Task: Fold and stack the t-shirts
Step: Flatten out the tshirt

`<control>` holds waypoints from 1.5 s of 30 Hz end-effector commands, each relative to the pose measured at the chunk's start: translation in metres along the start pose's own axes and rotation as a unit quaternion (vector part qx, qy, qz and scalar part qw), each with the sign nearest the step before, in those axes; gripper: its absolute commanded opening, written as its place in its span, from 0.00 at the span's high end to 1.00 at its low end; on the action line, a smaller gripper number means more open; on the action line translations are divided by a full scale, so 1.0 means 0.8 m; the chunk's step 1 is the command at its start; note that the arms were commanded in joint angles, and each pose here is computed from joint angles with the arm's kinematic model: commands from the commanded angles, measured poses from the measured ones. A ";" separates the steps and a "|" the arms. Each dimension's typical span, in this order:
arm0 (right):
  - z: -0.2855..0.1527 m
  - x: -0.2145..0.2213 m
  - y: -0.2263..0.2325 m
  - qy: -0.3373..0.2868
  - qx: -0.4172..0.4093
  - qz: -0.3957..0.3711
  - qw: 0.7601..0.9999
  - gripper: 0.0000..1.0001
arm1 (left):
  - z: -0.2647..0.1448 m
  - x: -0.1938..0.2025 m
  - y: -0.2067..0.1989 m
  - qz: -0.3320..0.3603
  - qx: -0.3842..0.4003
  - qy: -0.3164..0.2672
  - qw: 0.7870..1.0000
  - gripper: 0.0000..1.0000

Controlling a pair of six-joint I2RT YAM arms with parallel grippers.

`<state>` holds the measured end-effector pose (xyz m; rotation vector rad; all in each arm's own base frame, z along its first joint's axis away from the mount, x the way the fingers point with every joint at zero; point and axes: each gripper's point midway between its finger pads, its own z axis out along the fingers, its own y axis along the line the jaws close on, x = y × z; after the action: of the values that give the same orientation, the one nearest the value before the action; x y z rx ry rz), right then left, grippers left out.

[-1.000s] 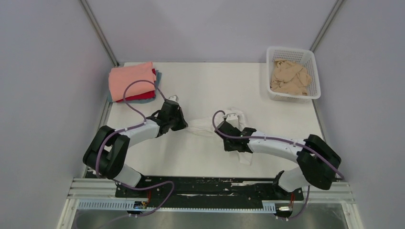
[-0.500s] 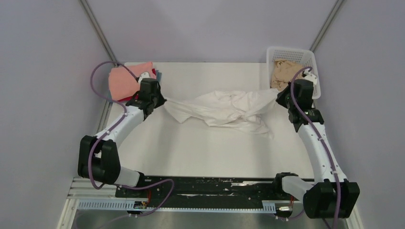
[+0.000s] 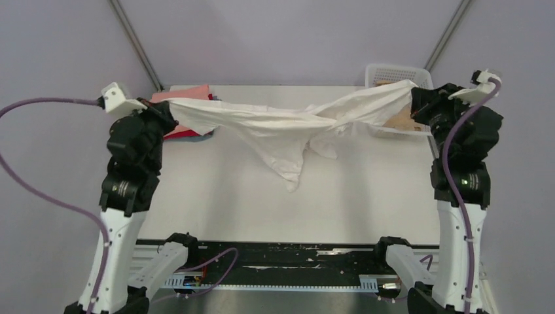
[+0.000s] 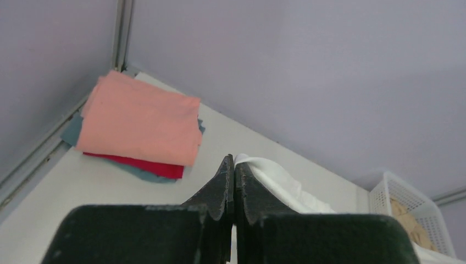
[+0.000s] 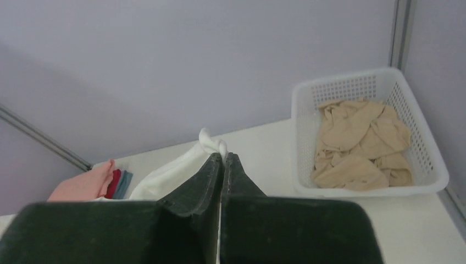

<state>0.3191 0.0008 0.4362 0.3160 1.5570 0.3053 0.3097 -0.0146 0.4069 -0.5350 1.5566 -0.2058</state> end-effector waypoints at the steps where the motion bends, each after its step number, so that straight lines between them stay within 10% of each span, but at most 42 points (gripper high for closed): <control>1: -0.076 -0.090 0.049 -0.096 -0.054 -0.039 0.993 1.00 | -0.079 -0.087 0.012 0.002 0.010 -0.087 0.996 1.00; 10: -0.186 -0.190 0.100 -0.209 -0.091 -0.077 0.971 1.00 | -0.221 -0.202 0.021 -0.033 0.065 -0.207 0.976 1.00; 18: -0.147 -0.209 0.098 -0.200 -0.076 -0.090 0.973 1.00 | -0.226 -0.240 0.020 -0.023 0.042 -0.238 0.970 1.00; 22: -0.066 -0.178 0.081 -0.149 -0.068 -0.086 0.983 1.00 | -0.155 -0.219 0.017 0.001 -0.015 -0.208 0.978 1.00; 31: 0.156 -0.012 0.005 -0.013 -0.064 -0.068 0.996 0.99 | 0.118 0.006 0.072 0.074 -0.173 0.013 0.982 1.00; 34: 0.225 0.059 -0.023 0.035 -0.067 -0.073 0.994 0.97 | 0.185 0.105 0.105 0.076 -0.199 0.106 0.971 0.88; 35: 0.247 0.087 -0.033 0.059 -0.064 -0.078 0.993 0.94 | 0.194 0.123 0.115 0.075 -0.209 0.122 0.967 0.68; 39: 0.294 0.172 -0.052 0.143 -0.044 -0.087 0.985 0.34 | 0.218 0.210 0.151 0.089 -0.257 0.210 0.939 0.05; 45: 0.284 0.179 -0.025 0.140 -0.038 -0.113 0.983 0.10 | 0.208 0.233 0.134 0.071 -0.217 0.236 0.945 0.00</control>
<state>0.5438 0.0216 0.2048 0.1175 2.0490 0.2927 0.4460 0.0401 0.1279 -0.7285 2.2696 0.2954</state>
